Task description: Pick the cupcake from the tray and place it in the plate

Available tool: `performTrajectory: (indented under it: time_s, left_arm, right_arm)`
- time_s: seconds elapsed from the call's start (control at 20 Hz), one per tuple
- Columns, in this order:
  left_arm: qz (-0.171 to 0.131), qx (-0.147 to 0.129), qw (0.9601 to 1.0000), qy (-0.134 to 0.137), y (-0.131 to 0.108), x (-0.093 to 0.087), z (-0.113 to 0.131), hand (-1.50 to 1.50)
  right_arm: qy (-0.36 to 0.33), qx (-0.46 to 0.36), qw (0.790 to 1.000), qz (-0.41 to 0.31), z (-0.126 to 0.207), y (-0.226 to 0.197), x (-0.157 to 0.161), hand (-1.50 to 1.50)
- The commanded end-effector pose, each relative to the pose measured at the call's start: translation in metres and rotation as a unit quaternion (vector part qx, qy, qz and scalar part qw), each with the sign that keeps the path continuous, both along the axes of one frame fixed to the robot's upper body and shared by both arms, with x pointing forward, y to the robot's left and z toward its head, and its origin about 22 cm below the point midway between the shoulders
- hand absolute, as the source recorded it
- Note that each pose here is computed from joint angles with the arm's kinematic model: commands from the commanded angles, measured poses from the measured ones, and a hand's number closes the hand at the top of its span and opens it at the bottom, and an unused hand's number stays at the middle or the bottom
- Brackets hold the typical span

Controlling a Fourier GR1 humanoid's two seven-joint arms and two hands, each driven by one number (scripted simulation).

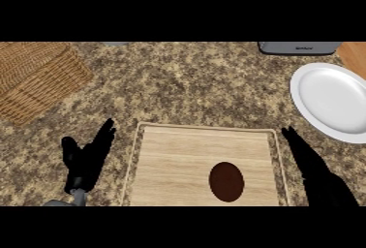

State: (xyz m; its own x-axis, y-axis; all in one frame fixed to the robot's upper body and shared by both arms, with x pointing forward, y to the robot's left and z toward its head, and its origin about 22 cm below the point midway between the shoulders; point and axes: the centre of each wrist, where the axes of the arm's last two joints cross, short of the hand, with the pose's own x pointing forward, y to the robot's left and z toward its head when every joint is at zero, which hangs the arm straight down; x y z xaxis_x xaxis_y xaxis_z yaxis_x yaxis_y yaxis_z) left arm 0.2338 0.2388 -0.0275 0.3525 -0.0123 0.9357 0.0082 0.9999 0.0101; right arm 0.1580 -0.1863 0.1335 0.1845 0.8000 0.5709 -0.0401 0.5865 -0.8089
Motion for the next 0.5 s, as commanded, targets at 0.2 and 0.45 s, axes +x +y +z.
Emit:
performTrajectory:
  time_s: [0.2, 0.45]
  left_arm:
    - [0.000, 0.004, 0.9998, 0.018, 0.005, 0.000, 0.002, 0.00]
    - [-0.001, -0.004, 0.9999, 0.016, 0.005, -0.012, -0.027, 0.00]
  right_arm:
    - [0.079, -0.019, 0.997, 0.009, -0.039, 0.061, 0.014, -1.50]
    - [0.071, 0.006, 0.997, 0.010, -0.037, 0.059, 0.017, -1.50]
